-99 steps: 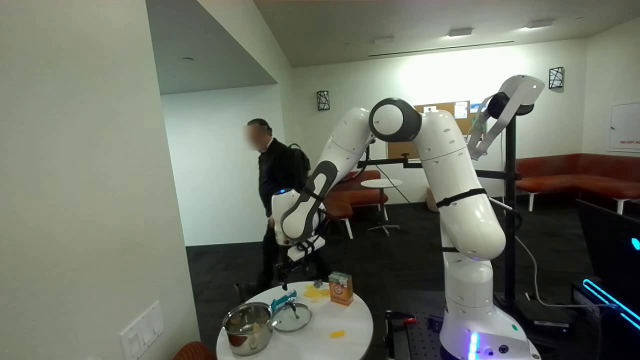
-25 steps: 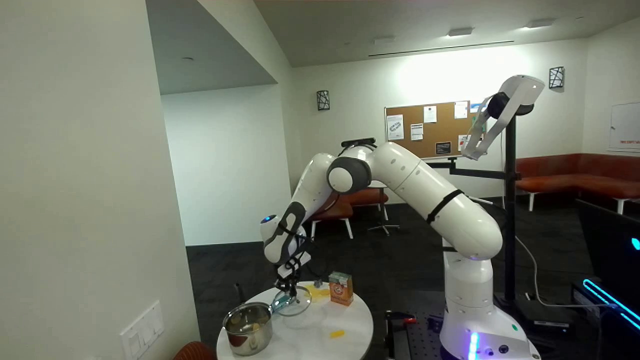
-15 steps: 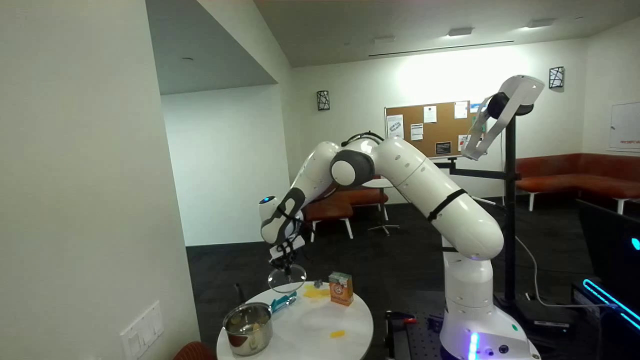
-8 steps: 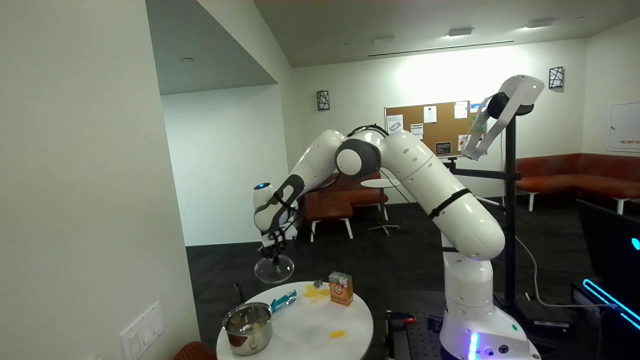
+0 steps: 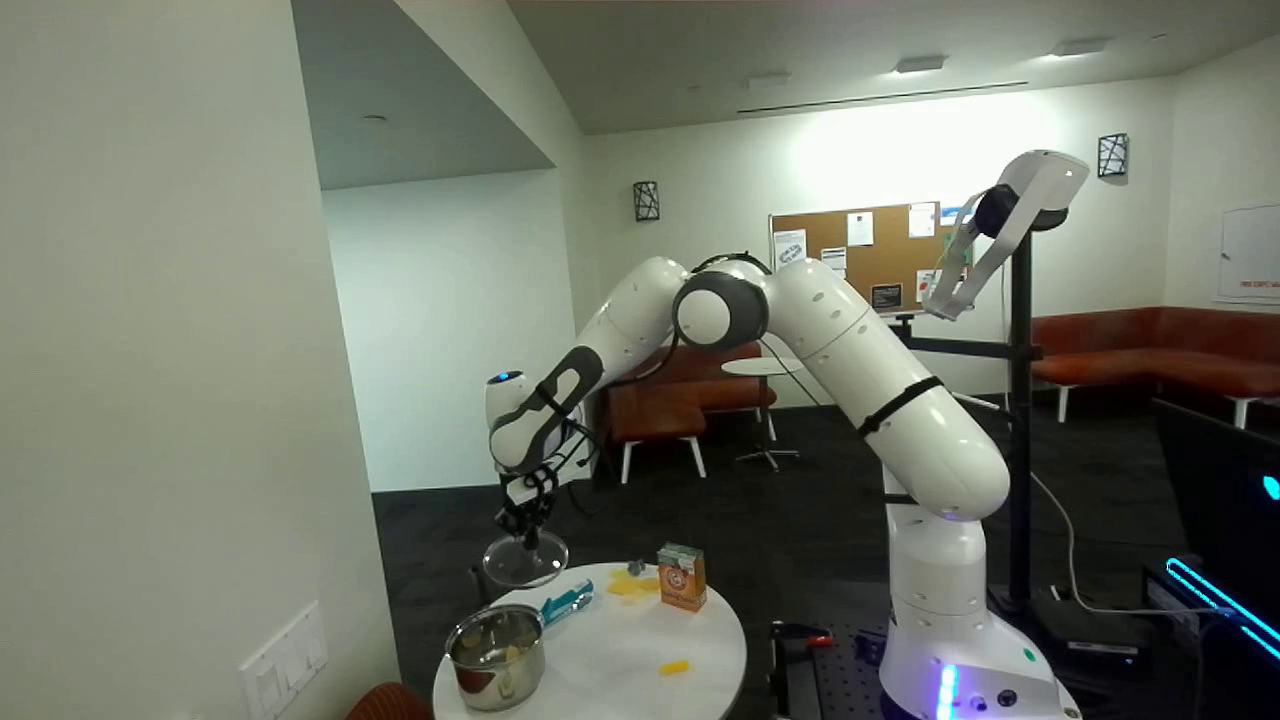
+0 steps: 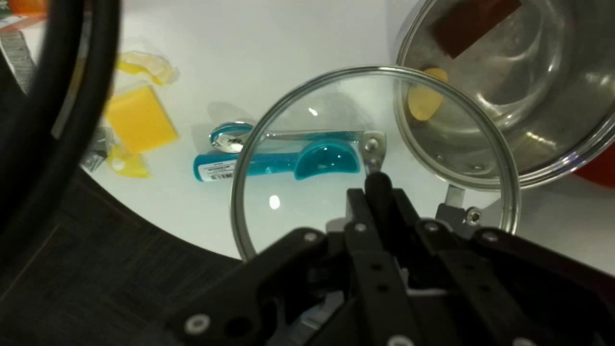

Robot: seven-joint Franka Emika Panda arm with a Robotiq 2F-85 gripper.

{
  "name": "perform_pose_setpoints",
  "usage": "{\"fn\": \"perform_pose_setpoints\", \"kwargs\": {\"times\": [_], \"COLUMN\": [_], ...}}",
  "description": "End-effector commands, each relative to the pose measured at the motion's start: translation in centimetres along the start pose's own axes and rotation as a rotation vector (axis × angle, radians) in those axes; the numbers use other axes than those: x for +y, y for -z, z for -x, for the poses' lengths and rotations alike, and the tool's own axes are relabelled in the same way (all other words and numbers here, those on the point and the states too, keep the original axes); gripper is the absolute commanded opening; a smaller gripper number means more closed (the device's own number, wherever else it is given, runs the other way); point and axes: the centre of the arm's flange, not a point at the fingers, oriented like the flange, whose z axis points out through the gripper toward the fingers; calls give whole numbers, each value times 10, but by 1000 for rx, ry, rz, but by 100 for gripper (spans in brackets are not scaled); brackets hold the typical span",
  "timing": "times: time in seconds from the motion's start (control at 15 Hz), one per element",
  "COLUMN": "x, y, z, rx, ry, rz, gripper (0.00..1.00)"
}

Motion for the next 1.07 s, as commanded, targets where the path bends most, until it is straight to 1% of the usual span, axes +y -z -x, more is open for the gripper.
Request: {"fn": "perform_pose_setpoints", "kwargs": {"times": [0.0,0.6,1.0], "x": [-14,-44,-58], "y": [12,6,0], "z": [7,26,36], "rx": [-34,-77,-101], "ry": [72,207,269], "rz": [-9,3,6], "gripper": [4,4,4]}}
